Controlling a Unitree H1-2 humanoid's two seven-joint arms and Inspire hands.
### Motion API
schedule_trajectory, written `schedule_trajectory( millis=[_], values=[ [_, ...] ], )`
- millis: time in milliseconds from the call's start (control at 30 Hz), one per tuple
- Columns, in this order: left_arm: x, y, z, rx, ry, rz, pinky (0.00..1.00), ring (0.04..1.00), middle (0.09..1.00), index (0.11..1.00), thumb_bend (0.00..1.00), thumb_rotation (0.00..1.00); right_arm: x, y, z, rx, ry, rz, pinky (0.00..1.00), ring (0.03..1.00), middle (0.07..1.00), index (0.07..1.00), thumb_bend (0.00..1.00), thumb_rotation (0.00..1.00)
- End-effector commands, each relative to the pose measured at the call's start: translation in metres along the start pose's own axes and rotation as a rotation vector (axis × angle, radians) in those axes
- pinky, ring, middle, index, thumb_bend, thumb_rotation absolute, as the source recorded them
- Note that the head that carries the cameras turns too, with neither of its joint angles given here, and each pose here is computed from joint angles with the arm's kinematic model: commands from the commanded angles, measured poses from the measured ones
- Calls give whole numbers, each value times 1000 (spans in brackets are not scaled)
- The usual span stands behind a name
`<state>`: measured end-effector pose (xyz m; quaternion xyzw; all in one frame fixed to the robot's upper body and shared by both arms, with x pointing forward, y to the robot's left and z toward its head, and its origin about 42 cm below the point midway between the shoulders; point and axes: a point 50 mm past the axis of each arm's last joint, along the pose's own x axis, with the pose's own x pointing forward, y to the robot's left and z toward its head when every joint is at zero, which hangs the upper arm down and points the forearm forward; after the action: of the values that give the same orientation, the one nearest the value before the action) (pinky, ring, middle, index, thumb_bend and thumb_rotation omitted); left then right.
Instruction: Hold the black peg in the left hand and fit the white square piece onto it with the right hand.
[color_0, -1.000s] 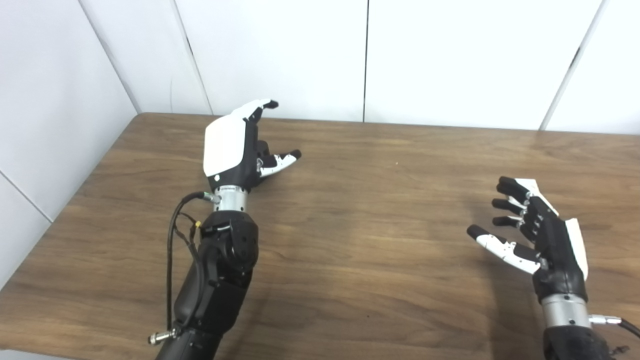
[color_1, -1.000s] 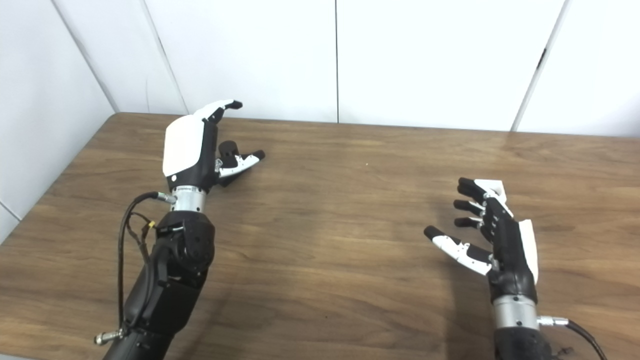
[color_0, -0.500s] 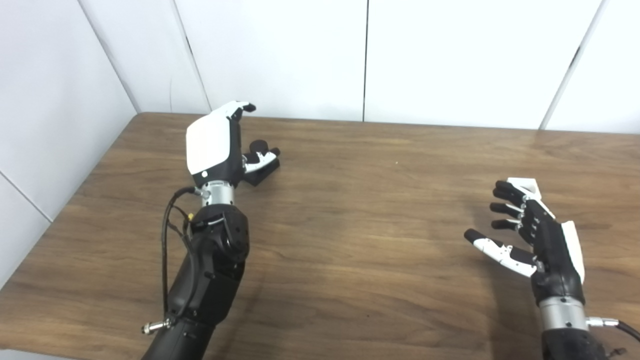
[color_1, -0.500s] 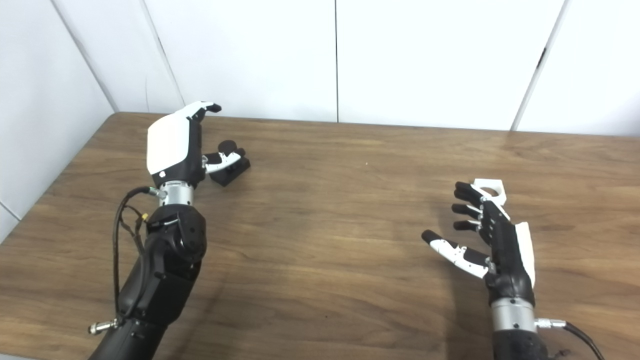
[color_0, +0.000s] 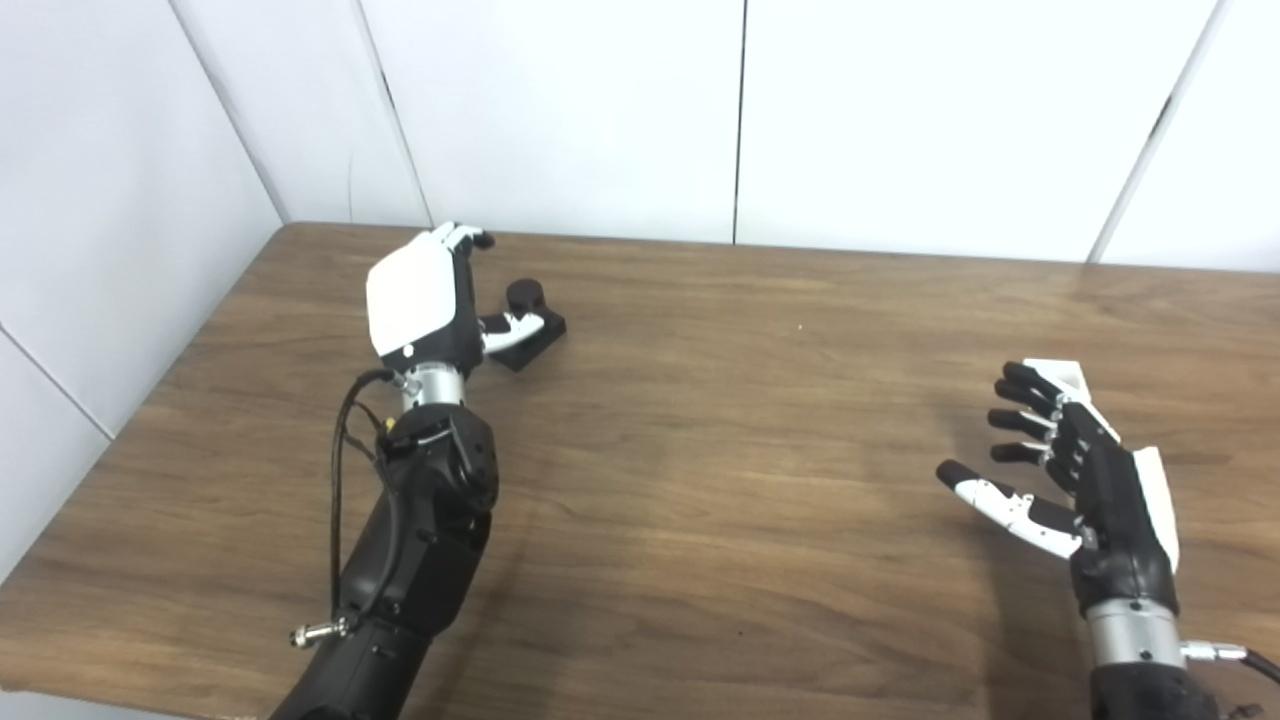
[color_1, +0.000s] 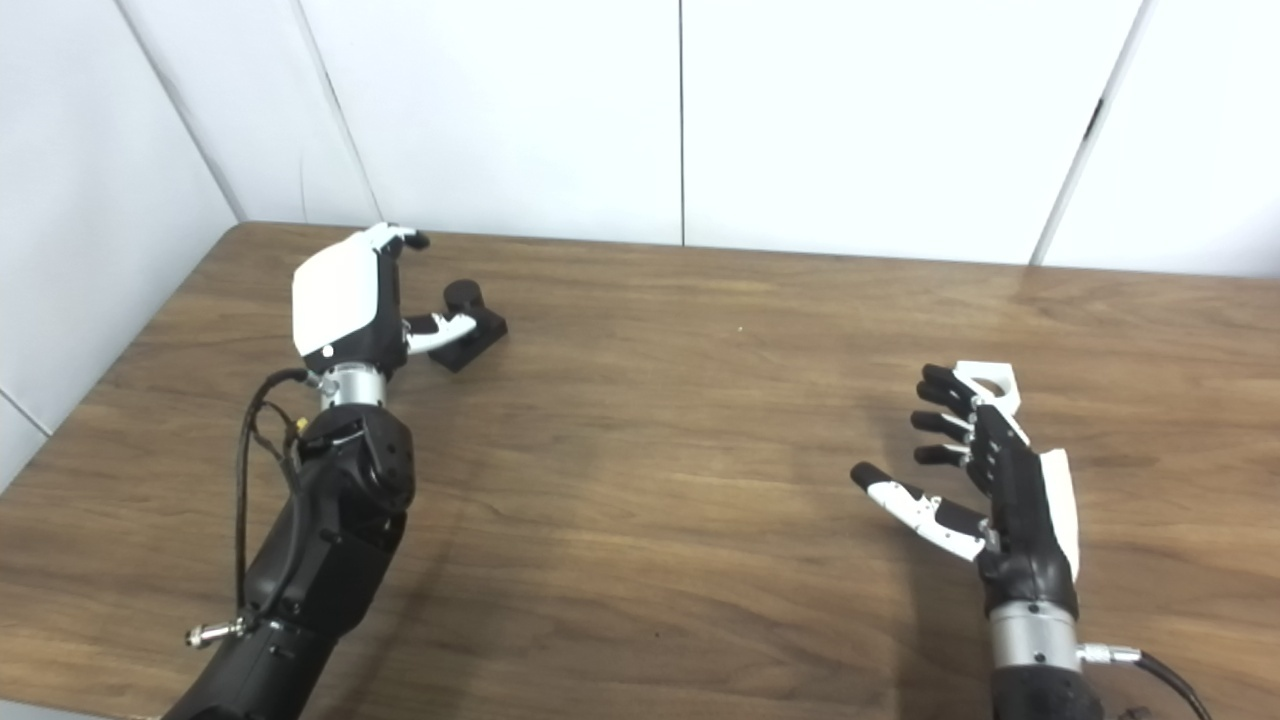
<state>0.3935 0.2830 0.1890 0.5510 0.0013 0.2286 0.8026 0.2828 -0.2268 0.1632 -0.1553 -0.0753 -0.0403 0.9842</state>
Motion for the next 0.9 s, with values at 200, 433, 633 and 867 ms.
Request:
schedule_trajectory(
  millis=[200, 433, 633, 867],
  values=[
    [24, 7, 1, 89, 20, 47, 870, 913, 898, 699, 830, 442, 9, -3, 22, 12, -108, -15, 587, 722, 787, 782, 674, 0],
    [23, -5, -6, 126, 54, 16, 990, 966, 936, 691, 854, 446, 9, -4, 24, 16, -111, -13, 588, 722, 793, 787, 673, 0],
    [21, -12, -9, 130, 58, -6, 1000, 977, 942, 657, 853, 430, 10, -3, 26, 7, -116, -13, 576, 721, 797, 785, 671, 0],
    [17, -20, -9, 111, 60, -34, 1000, 985, 936, 623, 850, 420, 12, -2, 25, 0, -122, -18, 560, 710, 798, 780, 673, 0]
  ],
)
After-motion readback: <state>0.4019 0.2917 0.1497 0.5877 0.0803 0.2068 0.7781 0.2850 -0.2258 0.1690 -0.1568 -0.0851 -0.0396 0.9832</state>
